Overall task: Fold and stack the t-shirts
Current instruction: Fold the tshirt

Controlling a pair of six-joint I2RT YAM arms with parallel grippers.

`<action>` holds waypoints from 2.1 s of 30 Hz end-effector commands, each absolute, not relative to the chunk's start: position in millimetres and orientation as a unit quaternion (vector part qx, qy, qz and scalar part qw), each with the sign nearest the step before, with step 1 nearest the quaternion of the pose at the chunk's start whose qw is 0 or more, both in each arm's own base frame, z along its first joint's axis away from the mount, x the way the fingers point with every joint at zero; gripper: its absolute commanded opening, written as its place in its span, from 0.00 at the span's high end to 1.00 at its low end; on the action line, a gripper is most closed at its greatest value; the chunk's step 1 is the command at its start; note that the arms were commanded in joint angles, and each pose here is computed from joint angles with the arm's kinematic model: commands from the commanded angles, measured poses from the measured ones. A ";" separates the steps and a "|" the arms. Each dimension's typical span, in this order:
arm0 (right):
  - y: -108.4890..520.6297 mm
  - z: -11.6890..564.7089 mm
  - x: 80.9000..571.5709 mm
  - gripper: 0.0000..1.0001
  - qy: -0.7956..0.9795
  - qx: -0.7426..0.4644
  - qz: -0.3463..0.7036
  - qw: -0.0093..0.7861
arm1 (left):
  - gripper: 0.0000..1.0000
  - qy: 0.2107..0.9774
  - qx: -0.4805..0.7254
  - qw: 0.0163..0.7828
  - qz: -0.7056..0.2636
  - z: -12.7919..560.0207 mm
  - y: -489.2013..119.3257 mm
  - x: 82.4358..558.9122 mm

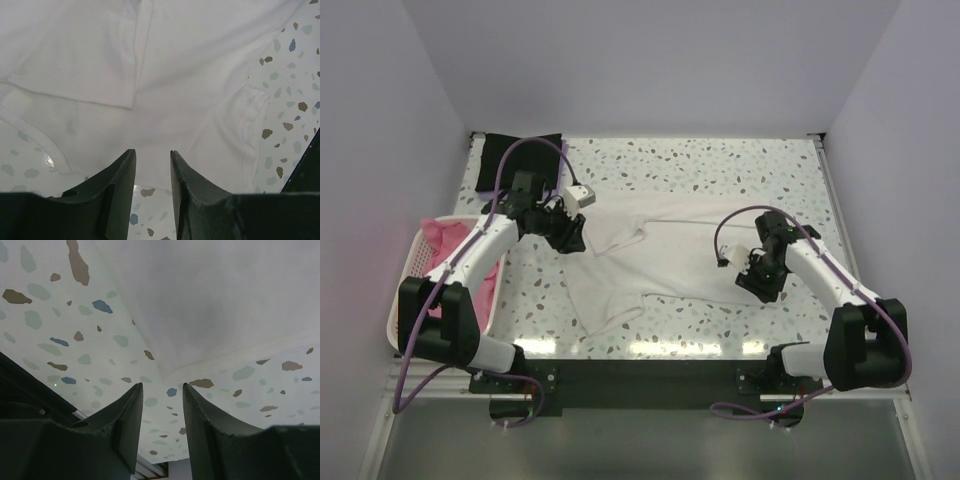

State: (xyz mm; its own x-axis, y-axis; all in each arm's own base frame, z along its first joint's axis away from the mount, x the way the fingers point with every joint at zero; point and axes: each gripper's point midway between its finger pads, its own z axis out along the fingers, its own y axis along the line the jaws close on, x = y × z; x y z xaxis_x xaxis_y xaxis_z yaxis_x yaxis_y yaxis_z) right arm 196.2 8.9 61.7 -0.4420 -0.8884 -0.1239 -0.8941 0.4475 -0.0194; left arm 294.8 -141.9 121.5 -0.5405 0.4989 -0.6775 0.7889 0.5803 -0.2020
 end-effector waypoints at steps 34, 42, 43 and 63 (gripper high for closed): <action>-3.3 6.2 191.4 1.00 0.846 -0.532 -0.024 0.040 | 0.61 0.748 0.606 0.200 -0.184 62.3 -138.8 182.8; 0.0 16.3 200.0 1.00 0.853 -0.520 -0.024 0.048 | 0.57 0.718 0.660 0.186 -0.116 30.6 -143.9 177.5; -0.3 15.8 199.7 1.00 0.854 -0.518 -0.023 0.046 | 0.57 0.717 0.662 0.186 -0.112 29.1 -145.3 178.5; 3.7 35.6 181.4 1.00 0.849 -0.528 0.004 0.034 | 1.00 0.705 0.692 0.103 -0.117 3.8 -123.0 138.4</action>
State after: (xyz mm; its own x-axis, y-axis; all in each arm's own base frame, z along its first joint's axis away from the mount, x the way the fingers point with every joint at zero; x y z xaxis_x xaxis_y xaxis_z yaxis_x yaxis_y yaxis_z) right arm 187.0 -2.9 16.6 -0.4556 -0.8898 -0.0258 -0.8885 0.4564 -0.0473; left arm 169.5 -147.7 10.5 -0.0086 0.9205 -0.3907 0.9963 0.0413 0.0754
